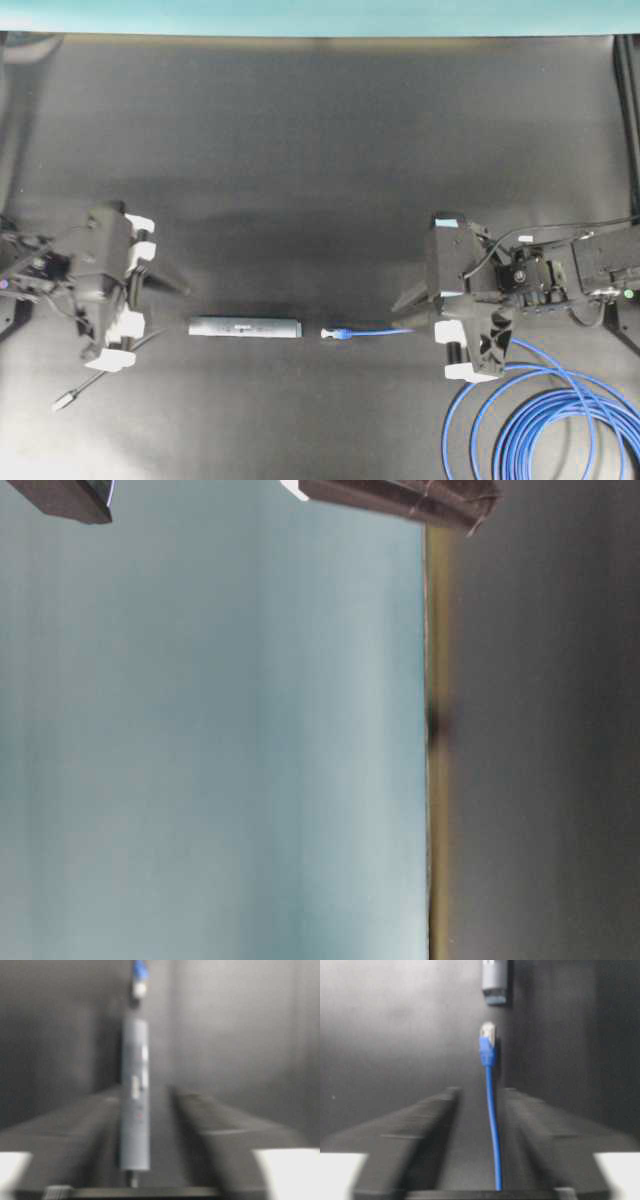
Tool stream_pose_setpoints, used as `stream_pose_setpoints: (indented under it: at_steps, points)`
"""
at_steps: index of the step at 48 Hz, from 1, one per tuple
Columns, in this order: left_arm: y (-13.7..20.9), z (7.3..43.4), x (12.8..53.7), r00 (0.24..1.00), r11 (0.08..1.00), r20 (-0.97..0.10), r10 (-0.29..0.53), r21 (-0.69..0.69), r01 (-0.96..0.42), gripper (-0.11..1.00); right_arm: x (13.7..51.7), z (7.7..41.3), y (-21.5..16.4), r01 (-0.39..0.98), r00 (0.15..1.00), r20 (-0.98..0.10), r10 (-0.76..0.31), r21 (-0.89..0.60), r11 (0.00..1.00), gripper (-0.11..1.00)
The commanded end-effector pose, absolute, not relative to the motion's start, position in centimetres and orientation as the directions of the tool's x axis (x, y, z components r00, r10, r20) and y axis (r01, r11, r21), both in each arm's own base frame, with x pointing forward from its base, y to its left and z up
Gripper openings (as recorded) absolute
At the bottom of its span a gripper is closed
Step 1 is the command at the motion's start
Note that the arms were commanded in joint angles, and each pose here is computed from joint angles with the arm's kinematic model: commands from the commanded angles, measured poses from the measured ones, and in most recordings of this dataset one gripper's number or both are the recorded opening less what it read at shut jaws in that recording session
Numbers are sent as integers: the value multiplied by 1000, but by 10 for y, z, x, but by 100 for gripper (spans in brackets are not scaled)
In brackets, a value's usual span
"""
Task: Insert the LAN cable into the hub.
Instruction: 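Move both grippers down toward the grey hub and blue cable plug, then close the left gripper around the grey Anker hub body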
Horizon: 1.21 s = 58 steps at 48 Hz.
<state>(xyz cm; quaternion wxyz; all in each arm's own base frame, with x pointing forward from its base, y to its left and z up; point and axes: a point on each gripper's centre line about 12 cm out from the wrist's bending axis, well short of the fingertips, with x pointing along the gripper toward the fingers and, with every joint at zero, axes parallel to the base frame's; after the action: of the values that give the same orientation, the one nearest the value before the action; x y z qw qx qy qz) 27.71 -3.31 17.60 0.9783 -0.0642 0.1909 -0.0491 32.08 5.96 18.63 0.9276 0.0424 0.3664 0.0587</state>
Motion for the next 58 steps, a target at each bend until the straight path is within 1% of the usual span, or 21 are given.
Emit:
stream_pose_setpoints:
  at_steps: [1,3,4,7,9,13,20,30,44,58]
  points:
    - [-36,177,284,939,985,-317,-133,-149,89,74,324,190,61,-86,738,-659,144,120,989,54]
    - [-37,175,286,948,983,-288,-136,-155,94,82,324,190,61,-86,739,-658,144,120,989,65]
    - [-37,173,287,950,983,-282,-136,-156,95,85,324,190,61,-86,740,-657,144,120,989,70]
    - [-37,166,289,954,983,-267,-139,-157,99,84,325,190,62,-88,743,-653,147,122,989,81]
    - [-37,157,288,952,982,-273,-140,-158,99,83,326,192,62,-87,750,-645,148,125,988,84]
    - [-38,142,289,953,980,-266,-144,-170,101,82,328,194,63,-90,763,-630,149,125,988,82]
    - [-40,119,294,966,975,-207,-156,-191,117,82,328,195,63,-88,765,-626,150,129,988,81]
    - [-44,95,298,967,971,-189,-168,-202,129,81,328,197,63,-82,770,-620,152,139,987,81]
    - [-43,71,297,950,975,-265,-164,-193,114,80,330,199,64,-79,774,-614,153,146,986,81]
    - [-39,64,302,949,976,-277,-150,-194,98,73,331,199,65,-81,771,-618,157,150,985,81]
